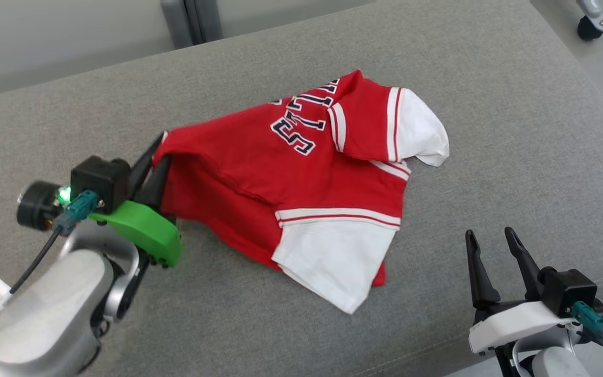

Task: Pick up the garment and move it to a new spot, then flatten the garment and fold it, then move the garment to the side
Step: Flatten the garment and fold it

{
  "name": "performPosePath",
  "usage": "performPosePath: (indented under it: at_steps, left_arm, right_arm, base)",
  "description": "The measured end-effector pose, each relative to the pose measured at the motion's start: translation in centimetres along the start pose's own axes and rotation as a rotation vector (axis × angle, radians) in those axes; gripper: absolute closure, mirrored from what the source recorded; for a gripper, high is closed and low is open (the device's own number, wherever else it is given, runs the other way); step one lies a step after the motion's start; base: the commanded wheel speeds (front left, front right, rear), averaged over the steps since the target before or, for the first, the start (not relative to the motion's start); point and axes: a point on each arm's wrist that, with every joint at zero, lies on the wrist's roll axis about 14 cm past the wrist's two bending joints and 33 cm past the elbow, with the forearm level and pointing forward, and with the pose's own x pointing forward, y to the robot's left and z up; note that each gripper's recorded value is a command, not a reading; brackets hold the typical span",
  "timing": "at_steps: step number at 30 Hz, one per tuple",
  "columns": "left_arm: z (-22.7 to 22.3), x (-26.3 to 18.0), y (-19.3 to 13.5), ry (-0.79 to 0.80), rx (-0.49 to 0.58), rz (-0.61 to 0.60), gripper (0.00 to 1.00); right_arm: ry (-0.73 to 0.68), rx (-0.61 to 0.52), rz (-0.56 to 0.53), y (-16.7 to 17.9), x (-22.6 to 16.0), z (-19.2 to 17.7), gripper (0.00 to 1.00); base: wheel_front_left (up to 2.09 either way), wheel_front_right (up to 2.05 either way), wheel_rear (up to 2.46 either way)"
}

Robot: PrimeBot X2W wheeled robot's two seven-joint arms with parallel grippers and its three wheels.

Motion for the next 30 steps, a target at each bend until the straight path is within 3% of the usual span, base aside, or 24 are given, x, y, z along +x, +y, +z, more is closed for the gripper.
performPosePath:
  at_steps: [4, 8, 13, 17, 24, 25, 26, 27, 30]
  left_arm:
    - [4.5, -0.1, 0.4, -0.095, 0.301, -0.005, 1.00]
    - [4.4, -1.6, -0.3, -0.099, 0.363, 0.000, 1.00]
    - [-2.1, -5.6, -1.9, 0.033, 0.250, 0.013, 1.00]
    - [-8.1, -9.4, -4.9, 0.171, 0.056, 0.013, 1.00]
    - [-11.5, -11.4, -7.5, 0.221, -0.123, 0.007, 1.00]
    - [-11.9, -11.6, -7.8, 0.230, -0.139, 0.007, 0.51]
    - [-12.4, -11.8, -8.1, 0.242, -0.151, 0.002, 0.10]
    - [-12.7, -12.0, -8.3, 0.251, -0.166, 0.002, 0.00]
    - [-13.8, -12.6, -8.9, 0.284, -0.244, 0.015, 0.00]
  right_arm:
    - [-0.001, 0.005, 0.004, 0.1, -0.4, 0.0, 0.00]
    - [0.002, 0.007, 0.000, 0.0, -0.7, -0.2, 0.00]
    - [0.017, 0.007, 0.009, 0.2, -1.0, -0.7, 0.00]
    - [0.025, -0.009, 0.041, 1.1, -0.7, -1.0, 0.00]
    - [0.024, -0.033, 0.101, 2.9, 0.2, -1.0, 0.00]
    - [0.024, -0.036, 0.108, 3.1, 0.3, -1.0, 0.00]
    - [0.023, -0.037, 0.116, 3.4, 0.4, -0.9, 0.00]
    - [0.022, -0.039, 0.123, 3.6, 0.4, -0.9, 0.00]
    - [0.014, -0.038, 0.139, 4.1, 0.4, -0.7, 0.00]
  base:
    - [0.00, 0.00, 0.00]
    - [0.00, 0.00, 0.00]
    - [0.00, 0.00, 0.00]
    - [0.00, 0.00, 0.00]
    - [0.00, 0.00, 0.00]
    - [0.00, 0.00, 0.00]
    - [0.00, 0.00, 0.00]
    - [0.00, 0.00, 0.00]
    - [0.00, 0.00, 0.00]
